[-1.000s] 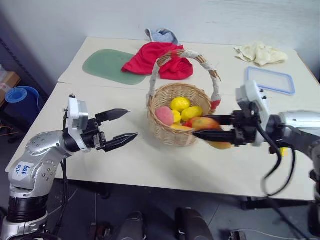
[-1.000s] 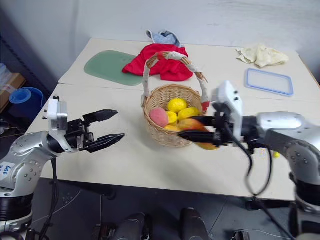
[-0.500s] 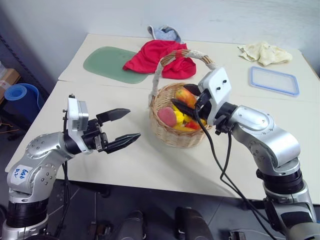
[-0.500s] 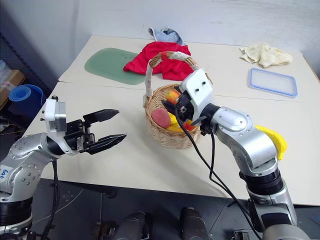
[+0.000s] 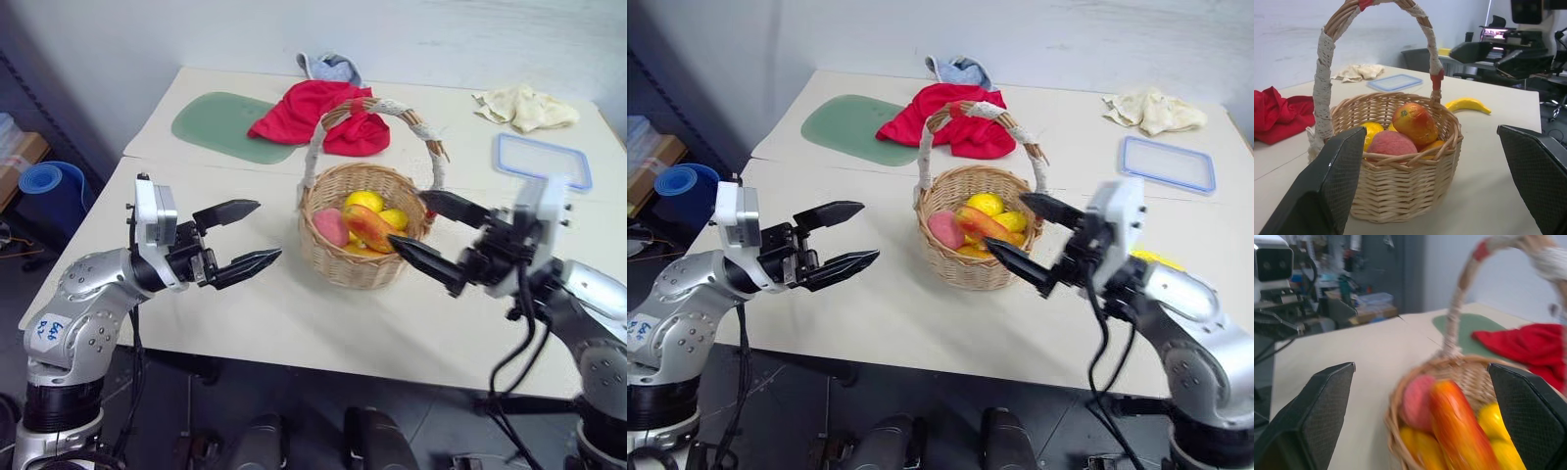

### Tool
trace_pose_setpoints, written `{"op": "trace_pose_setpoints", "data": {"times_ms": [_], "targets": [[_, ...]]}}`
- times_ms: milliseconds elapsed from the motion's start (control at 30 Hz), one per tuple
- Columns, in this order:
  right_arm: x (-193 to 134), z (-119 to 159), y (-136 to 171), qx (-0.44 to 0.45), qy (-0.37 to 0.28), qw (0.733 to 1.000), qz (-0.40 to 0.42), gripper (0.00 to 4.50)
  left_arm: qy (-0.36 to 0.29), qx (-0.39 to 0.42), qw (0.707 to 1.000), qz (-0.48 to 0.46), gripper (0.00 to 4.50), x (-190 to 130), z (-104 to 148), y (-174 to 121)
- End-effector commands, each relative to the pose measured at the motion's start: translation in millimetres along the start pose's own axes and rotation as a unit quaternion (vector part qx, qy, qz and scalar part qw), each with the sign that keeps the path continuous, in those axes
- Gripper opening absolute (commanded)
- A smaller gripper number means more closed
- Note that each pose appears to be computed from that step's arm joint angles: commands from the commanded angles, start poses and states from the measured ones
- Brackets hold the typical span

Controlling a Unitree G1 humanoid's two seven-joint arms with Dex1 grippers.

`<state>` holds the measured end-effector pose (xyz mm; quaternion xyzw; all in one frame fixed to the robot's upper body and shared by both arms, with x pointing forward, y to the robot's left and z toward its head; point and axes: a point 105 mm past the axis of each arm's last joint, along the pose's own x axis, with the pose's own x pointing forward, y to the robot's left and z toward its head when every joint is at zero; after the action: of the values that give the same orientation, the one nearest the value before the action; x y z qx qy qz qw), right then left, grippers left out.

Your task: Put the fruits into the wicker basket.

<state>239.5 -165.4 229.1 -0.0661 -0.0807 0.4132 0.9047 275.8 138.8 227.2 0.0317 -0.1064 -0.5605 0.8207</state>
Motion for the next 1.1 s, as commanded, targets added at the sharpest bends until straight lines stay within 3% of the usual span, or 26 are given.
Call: {"op": "trace_pose_setpoints", "data": {"times_ms": [33, 167, 267, 367, 433, 600, 700, 767, 900, 1100], "targets": [[-44.5, 8.7, -4.9, -0.095, -0.012, 0.993, -0.063, 4.47, 0.012, 0.002, 0.999, -0.039, 4.50, 4.3, -11.1, -2.7], [-116.1, -35.2, -17.9, -0.111, 0.086, 0.973, -0.183, 4.47, 0.009, -0.018, 0.996, -0.082, 4.50, 12.0, -14.6, -5.4], [-182.8, -62.8, -20.7, -0.115, 0.159, 0.940, -0.279, 4.47, 0.014, -0.015, 0.995, -0.102, 4.50, 18.0, -16.8, -5.7], [-242.8, -67.2, -22.7, -0.110, 0.186, 0.896, -0.387, 4.47, 0.006, -0.032, 0.993, -0.114, 4.50, 20.9, -12.4, -8.8], [-258.0, -64.7, -24.1, -0.116, 0.184, 0.883, -0.416, 4.47, 0.001, -0.032, 0.992, -0.124, 4.50, 22.8, -9.0, -13.7], [-253.6, -72.7, -47.9, -0.089, 0.170, 0.894, -0.405, 4.47, -0.012, -0.018, 0.990, -0.138, 4.50, 31.0, -1.9, -23.4], [-225.5, -71.1, -88.0, -0.060, 0.172, 0.917, -0.354, 4.47, -0.022, -0.003, 0.991, -0.131, 4.50, 33.8, 4.3, -25.3], [-214.2, -79.8, -109.3, -0.020, 0.206, 0.922, -0.329, 4.47, -0.025, 0.001, 0.992, -0.123, 4.50, 34.8, 6.6, -24.8], [-186.2, -97.9, -153.0, 0.035, 0.295, 0.906, -0.301, 4.47, -0.023, 0.000, 0.993, -0.112, 4.50, 33.4, 6.9, -27.9], [-157.4, -113.6, -198.4, 0.062, 0.344, 0.872, -0.343, 4.47, -0.021, 0.000, 0.996, -0.086, 4.50, 29.4, 8.1, -33.2]]}}
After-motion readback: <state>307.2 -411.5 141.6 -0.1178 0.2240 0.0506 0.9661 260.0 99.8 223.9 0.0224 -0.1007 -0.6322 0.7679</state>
